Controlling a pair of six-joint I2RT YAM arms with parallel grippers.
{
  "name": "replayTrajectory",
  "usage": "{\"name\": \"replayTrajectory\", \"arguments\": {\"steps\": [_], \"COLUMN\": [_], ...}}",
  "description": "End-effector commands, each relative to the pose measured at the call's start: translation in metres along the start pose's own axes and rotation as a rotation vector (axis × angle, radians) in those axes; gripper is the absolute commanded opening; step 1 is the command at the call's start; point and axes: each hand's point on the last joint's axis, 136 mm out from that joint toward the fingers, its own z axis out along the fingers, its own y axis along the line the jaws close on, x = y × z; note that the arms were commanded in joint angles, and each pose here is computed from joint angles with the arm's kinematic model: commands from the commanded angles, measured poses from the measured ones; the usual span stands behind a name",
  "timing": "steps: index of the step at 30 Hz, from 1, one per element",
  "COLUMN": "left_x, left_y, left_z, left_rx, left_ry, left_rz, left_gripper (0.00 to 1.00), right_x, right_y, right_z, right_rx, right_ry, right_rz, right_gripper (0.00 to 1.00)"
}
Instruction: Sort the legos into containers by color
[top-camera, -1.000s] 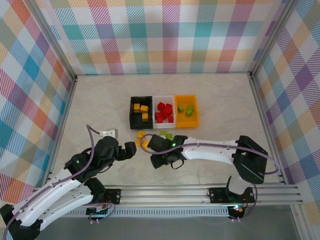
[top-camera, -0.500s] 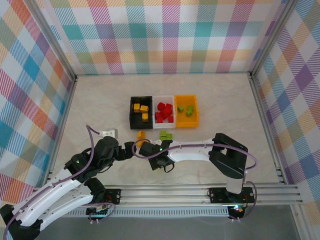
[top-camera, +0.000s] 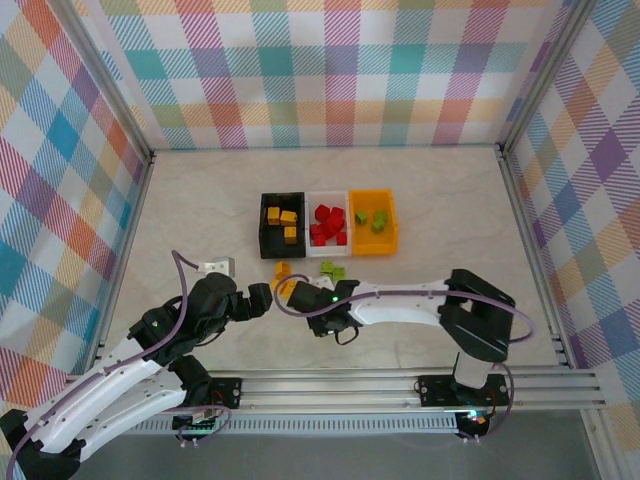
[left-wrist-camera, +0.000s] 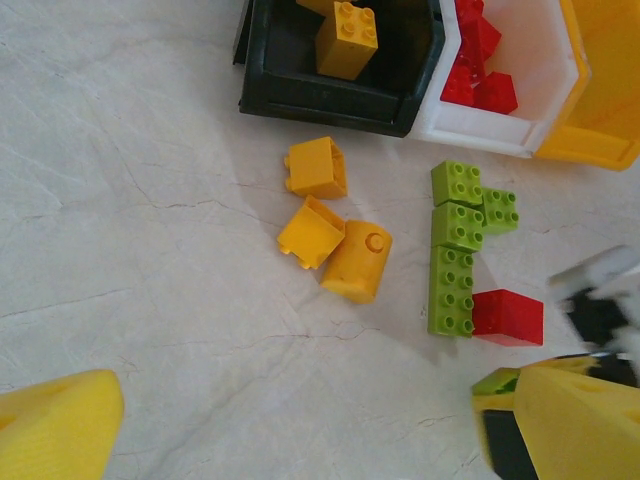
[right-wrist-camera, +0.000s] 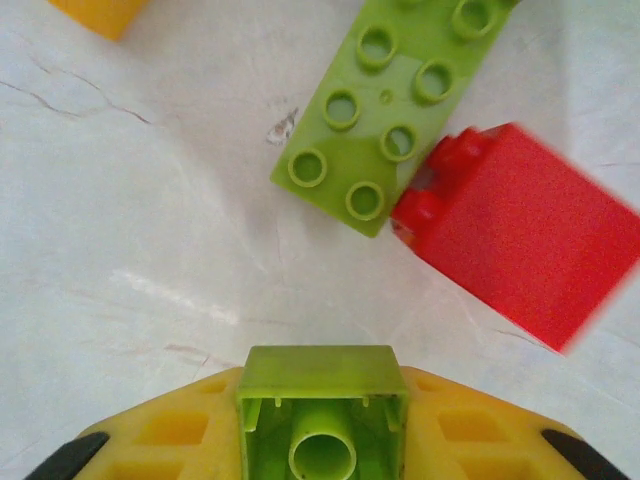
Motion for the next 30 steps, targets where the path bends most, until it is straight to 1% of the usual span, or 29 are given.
{"name": "replayTrajectory", "arguments": {"steps": [1, 5, 10, 15, 19, 22, 23, 24, 25, 26, 27, 30], "left_x": [0.004, 0.003, 0.004, 0.002, 0.002, 0.002, 0.003, 0.004, 0.004, 0.004, 0.005, 0.003], "left_y": [0.006, 0.003, -0.002, -0.005, -0.006, -0.009, -0.01, -0.011, -0.013, -0.014, -0.017, -0.025], "left_z": [0.004, 0.005, 0.009, 0.01, 0.011, 0.012, 0.012, 0.013, 0.013, 0.014, 0.014, 0.016], "left_rx": [-0.024, -0.022, -0.015, -0.018, -0.02, -0.007, -0.003, 0.003, 0.008, 0.01, 0.021, 0.041], "left_ry": [0.008, 0.012, 0.027, 0.039, 0.043, 0.048, 0.051, 0.056, 0.062, 0.065, 0.072, 0.085], "left_rz": [-0.011, -0.013, -0.007, 0.003, 0.004, 0.002, 0.003, 0.005, 0.011, 0.014, 0.025, 0.044], "left_gripper": [1.0, 1.0, 1.0, 1.0, 1.0, 1.0, 1.0, 1.0, 1.0, 1.0, 1.0, 1.0], "right_x": [-0.026, -0.062, -0.114, -0.168, -0.195, -0.206, -0.21, -0.214, -0.218, -0.222, -0.225, -0.226], "right_y": [-0.015, -0.06, -0.123, -0.159, -0.185, -0.198, -0.2, -0.201, -0.201, -0.2, -0.198, -0.189], "right_z": [-0.037, -0.061, -0.064, -0.043, -0.021, -0.008, -0.006, -0.005, -0.005, -0.007, -0.013, -0.033], "right_rx": [-0.001, 0.025, 0.06, 0.068, 0.11, 0.133, 0.131, 0.127, 0.122, 0.116, 0.101, 0.058], "right_ry": [-0.112, -0.189, -0.255, -0.247, -0.215, -0.197, -0.197, -0.197, -0.203, -0.216, -0.231, -0.274], "right_rz": [0.018, 0.099, 0.241, 0.329, 0.398, 0.437, 0.444, 0.448, 0.447, 0.44, 0.435, 0.422], "right_gripper": [0.3, 0.3, 0.3, 0.3, 0.31, 0.33, 0.35, 0.41, 0.51, 0.59, 0.64, 0.7]}}
